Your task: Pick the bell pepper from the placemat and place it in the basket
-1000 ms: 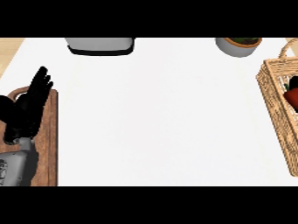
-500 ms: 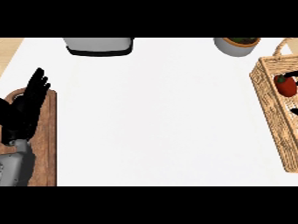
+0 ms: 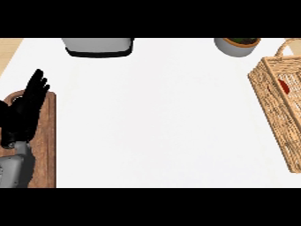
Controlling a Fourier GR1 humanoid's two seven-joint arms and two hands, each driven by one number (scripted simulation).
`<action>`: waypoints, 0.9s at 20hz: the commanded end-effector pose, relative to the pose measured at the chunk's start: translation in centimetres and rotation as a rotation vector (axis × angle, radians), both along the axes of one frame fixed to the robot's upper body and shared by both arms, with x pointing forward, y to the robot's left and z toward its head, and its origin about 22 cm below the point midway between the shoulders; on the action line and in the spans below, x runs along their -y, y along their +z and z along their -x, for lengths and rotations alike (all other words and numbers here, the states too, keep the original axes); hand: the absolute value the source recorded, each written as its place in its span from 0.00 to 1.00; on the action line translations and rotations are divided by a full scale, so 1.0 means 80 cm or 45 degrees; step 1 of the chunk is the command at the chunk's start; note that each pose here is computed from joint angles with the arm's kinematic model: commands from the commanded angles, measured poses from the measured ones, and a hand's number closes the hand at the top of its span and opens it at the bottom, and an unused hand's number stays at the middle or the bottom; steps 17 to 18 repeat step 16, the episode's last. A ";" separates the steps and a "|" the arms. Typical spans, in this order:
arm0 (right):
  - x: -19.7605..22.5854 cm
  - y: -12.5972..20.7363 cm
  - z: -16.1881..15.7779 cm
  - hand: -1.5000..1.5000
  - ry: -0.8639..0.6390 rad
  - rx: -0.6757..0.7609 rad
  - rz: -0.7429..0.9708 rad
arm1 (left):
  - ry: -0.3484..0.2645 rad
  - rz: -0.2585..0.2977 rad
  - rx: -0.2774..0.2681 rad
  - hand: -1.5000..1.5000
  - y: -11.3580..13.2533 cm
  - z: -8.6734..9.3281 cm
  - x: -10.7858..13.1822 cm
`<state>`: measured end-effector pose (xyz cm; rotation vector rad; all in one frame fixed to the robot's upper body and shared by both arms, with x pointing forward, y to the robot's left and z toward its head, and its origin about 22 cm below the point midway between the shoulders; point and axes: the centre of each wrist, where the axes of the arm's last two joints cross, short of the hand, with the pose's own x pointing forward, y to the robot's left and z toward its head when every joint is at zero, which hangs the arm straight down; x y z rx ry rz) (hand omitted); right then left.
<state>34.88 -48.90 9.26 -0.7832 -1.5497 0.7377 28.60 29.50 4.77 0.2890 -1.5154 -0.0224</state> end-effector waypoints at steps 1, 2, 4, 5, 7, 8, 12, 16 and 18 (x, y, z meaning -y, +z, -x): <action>0.035 0.035 0.016 0.00 -0.093 -0.011 -0.198 | 0.012 -0.010 0.004 0.50 -0.005 0.002 0.013; 0.057 0.039 0.035 0.00 -0.121 -0.003 -0.255 | -0.008 0.010 -0.017 0.50 0.001 0.004 0.002; 0.065 0.043 0.042 0.00 -0.151 0.002 -0.346 | -0.014 -0.008 0.001 0.50 -0.012 -0.003 0.005; 0.088 0.025 0.076 0.00 -0.191 0.020 -0.384 | 0.006 0.001 0.020 0.50 -0.006 0.006 -0.003; 0.113 0.058 0.094 0.00 -0.201 -0.021 -0.427 | -0.005 -0.018 0.029 0.50 0.013 -0.003 -0.003; 0.107 0.047 0.091 0.00 -0.210 0.010 -0.468 | -0.020 -0.013 0.027 0.50 0.008 -0.007 0.006; 0.147 0.062 0.147 0.00 -0.204 -0.007 -0.467 | -0.044 0.012 0.015 0.50 -0.003 -0.001 0.005; 0.158 0.056 0.171 0.00 -0.140 -0.011 -0.515 | -0.028 0.003 0.027 0.50 0.003 -0.001 0.011; 0.158 0.056 0.171 0.00 -0.140 -0.011 -0.515 | -0.028 0.003 0.027 0.50 0.003 -0.001 0.011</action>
